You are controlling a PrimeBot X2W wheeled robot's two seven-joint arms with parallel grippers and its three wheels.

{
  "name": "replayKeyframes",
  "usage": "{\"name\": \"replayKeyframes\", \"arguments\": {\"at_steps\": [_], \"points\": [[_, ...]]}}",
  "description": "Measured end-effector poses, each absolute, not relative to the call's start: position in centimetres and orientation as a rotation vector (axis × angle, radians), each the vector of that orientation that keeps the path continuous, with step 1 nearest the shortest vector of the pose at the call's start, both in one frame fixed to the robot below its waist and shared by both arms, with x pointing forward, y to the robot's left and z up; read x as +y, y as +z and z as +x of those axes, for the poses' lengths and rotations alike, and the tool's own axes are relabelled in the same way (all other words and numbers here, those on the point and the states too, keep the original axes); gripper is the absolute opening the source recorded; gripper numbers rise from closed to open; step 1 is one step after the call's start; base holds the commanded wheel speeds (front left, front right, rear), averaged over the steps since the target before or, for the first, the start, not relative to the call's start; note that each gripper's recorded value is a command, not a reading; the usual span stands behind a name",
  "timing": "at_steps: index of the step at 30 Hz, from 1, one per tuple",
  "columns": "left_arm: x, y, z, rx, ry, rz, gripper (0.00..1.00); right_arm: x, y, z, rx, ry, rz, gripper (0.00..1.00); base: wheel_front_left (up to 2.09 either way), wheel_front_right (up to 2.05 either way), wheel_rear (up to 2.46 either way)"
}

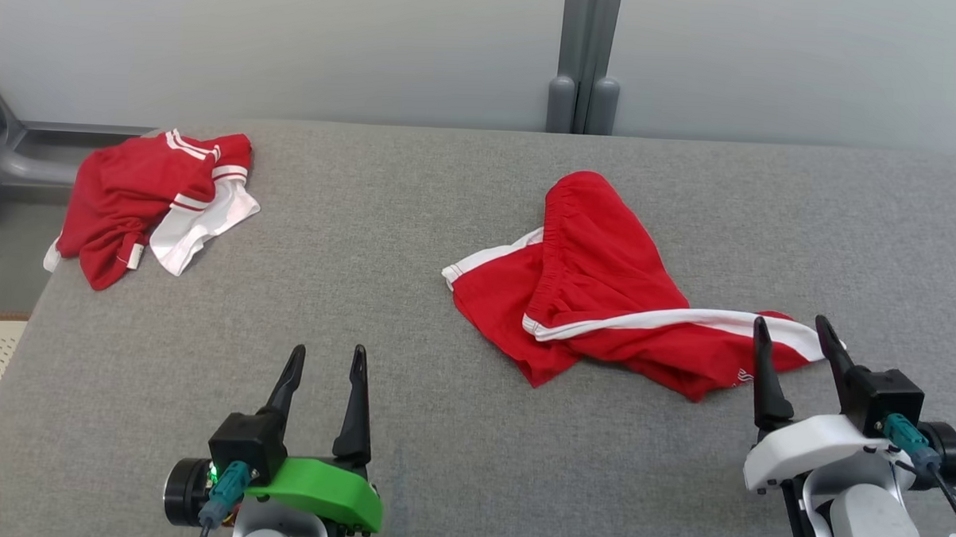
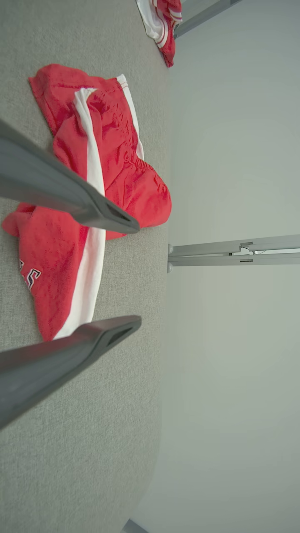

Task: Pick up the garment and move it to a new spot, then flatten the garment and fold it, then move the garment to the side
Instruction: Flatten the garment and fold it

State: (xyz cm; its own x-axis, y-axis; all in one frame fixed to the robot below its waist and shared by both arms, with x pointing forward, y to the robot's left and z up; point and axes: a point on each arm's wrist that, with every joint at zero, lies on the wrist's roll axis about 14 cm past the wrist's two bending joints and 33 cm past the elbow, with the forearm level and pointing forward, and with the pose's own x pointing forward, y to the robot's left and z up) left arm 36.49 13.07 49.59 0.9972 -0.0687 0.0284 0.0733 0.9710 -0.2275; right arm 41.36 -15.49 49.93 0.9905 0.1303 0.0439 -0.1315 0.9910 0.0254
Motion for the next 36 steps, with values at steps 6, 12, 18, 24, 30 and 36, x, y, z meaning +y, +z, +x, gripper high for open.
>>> {"name": "replayKeyframes", "arguments": {"at_steps": [6, 12, 18, 24, 30, 36], "points": [[13.4, 49.4, 35.7, -0.019, -0.059, -0.232, 1.0, -14.3, 49.4, 40.0, -0.026, 0.162, 0.078, 1.0, 0.0, 0.0, 0.0], [13.4, 48.8, 35.2, -0.002, -0.054, -0.23, 1.0, -14.1, 49.2, 39.5, -0.021, 0.167, 0.104, 1.0, 0.0, 0.0, 0.0], [13.4, 48.6, 35.1, 0.004, -0.055, -0.228, 1.0, -14.0, 49.2, 39.4, -0.021, 0.169, 0.105, 1.0, 0.0, 0.0, 0.0], [13.4, 48.6, 35.1, 0.006, -0.056, -0.228, 1.0, -14.1, 49.2, 39.4, -0.024, 0.166, 0.105, 1.0, 0.0, 0.0, 0.0], [13.4, 48.5, 35.2, 0.007, -0.057, -0.228, 1.0, -14.2, 49.1, 39.5, -0.019, 0.165, 0.105, 1.0, 0.0, 0.0, 0.0], [11.4, 47.5, 35.6, 0.047, -0.133, -0.21, 1.0, -14.1, 49.0, 39.8, -0.019, 0.167, 0.101, 1.0, 0.0, 0.0, 0.0]]}}
